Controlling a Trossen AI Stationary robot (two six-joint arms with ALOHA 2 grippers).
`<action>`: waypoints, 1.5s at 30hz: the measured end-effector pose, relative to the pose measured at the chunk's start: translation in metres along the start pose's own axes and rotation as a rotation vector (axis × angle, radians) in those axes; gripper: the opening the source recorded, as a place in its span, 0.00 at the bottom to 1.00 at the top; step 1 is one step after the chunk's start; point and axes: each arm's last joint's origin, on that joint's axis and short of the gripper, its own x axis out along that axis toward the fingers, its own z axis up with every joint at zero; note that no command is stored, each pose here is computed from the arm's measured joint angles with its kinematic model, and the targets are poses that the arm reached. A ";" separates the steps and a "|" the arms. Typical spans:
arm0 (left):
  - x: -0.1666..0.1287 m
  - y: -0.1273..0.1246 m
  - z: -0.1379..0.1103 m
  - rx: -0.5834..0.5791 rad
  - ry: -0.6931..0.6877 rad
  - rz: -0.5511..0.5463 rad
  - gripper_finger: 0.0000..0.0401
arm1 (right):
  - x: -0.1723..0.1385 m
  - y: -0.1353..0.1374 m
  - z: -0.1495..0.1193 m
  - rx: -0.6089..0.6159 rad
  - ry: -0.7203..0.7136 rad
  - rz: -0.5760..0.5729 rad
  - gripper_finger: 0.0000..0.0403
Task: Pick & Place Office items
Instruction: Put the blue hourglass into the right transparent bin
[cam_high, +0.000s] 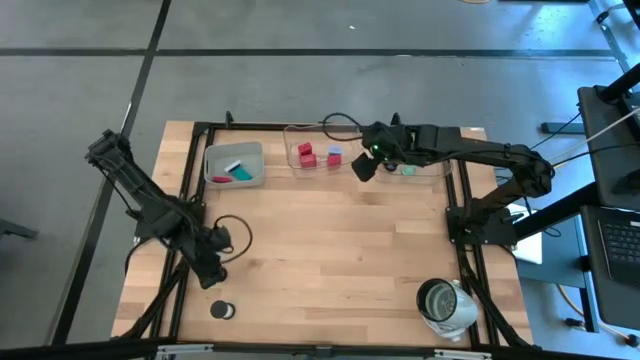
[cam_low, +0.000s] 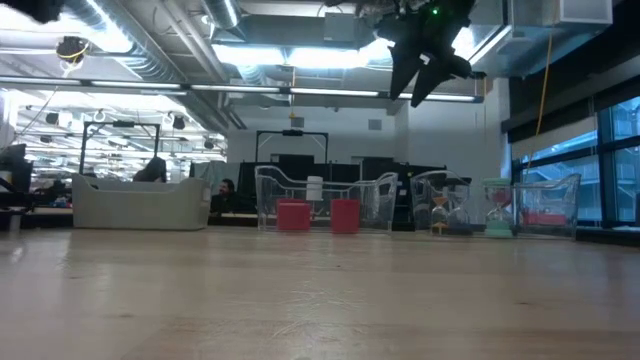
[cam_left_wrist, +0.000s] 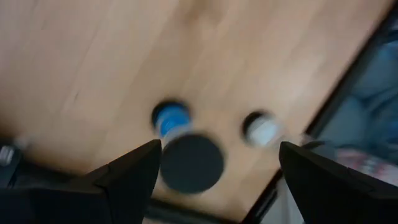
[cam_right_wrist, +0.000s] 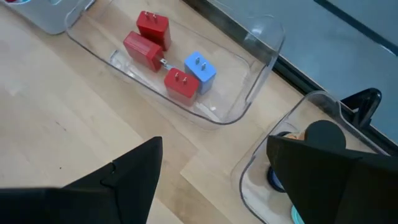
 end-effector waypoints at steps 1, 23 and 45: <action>0.003 -0.001 -0.003 -0.017 0.024 0.028 0.80 | 0.000 0.001 -0.001 -0.004 -0.001 0.000 0.73; 0.046 -0.011 -0.006 -0.149 0.101 0.261 0.79 | -0.001 0.003 -0.001 -0.023 -0.013 -0.015 0.73; 0.025 -0.001 0.021 -0.150 -0.207 0.219 0.54 | -0.002 0.004 0.000 -0.092 -0.059 -0.070 0.73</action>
